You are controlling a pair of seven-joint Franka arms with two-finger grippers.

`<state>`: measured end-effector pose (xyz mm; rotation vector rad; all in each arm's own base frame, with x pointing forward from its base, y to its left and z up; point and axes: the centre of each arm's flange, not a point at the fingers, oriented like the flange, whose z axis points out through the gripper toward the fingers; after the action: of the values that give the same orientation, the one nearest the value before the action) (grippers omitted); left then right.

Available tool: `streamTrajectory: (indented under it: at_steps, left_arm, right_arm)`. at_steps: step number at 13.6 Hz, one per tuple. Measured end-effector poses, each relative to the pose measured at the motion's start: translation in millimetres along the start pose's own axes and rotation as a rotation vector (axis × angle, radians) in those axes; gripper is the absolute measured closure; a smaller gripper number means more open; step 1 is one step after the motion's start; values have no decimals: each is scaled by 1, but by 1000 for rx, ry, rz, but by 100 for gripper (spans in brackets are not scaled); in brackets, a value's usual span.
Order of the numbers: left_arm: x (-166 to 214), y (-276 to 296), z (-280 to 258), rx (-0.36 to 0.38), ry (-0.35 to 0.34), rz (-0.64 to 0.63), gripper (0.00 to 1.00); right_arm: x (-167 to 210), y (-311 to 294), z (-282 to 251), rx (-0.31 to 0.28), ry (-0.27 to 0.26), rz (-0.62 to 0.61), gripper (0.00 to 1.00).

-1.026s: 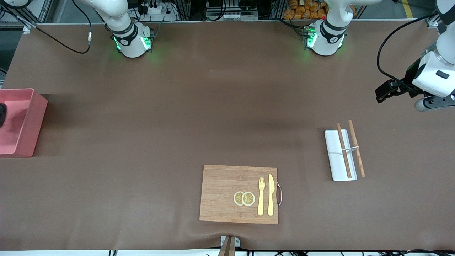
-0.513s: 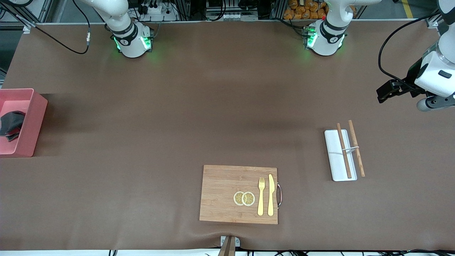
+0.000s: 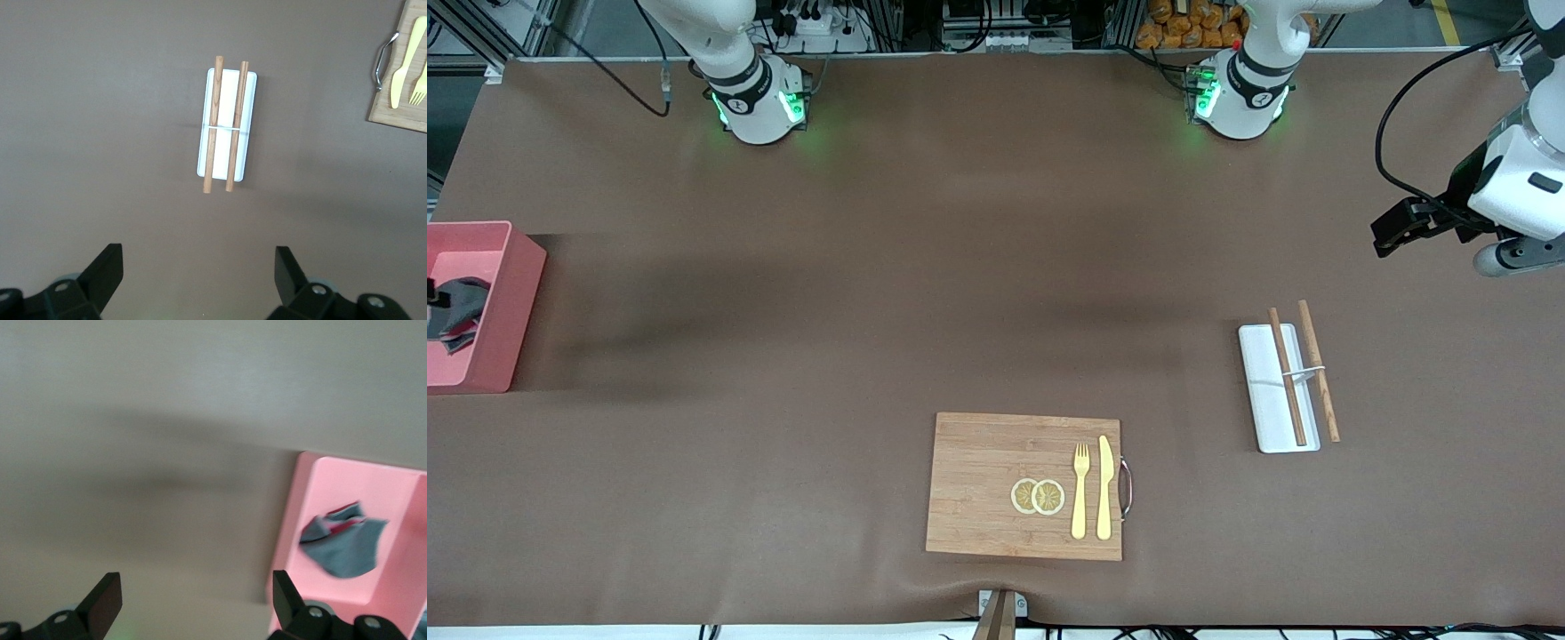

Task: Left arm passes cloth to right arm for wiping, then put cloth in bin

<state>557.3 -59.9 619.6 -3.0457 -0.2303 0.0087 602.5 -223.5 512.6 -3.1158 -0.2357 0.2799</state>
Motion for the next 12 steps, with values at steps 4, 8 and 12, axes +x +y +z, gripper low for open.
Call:
streamTrajectory:
  at_steps: [4, 8, 12]
  left_arm:
    - [0, -1, 0, 0, -1, -2, 0]
    - [0, -2, 0, 1, -2, -4, 0]
    - [2, -10, 1, 1, -3, 6, 0]
  right_arm:
    - [-14, -134, -60, 5, 16, 66, 0]
    - [-61, -173, -100, 62, 78, 122, 0]
    - [-74, -186, -111, 74, 77, 251, 0]
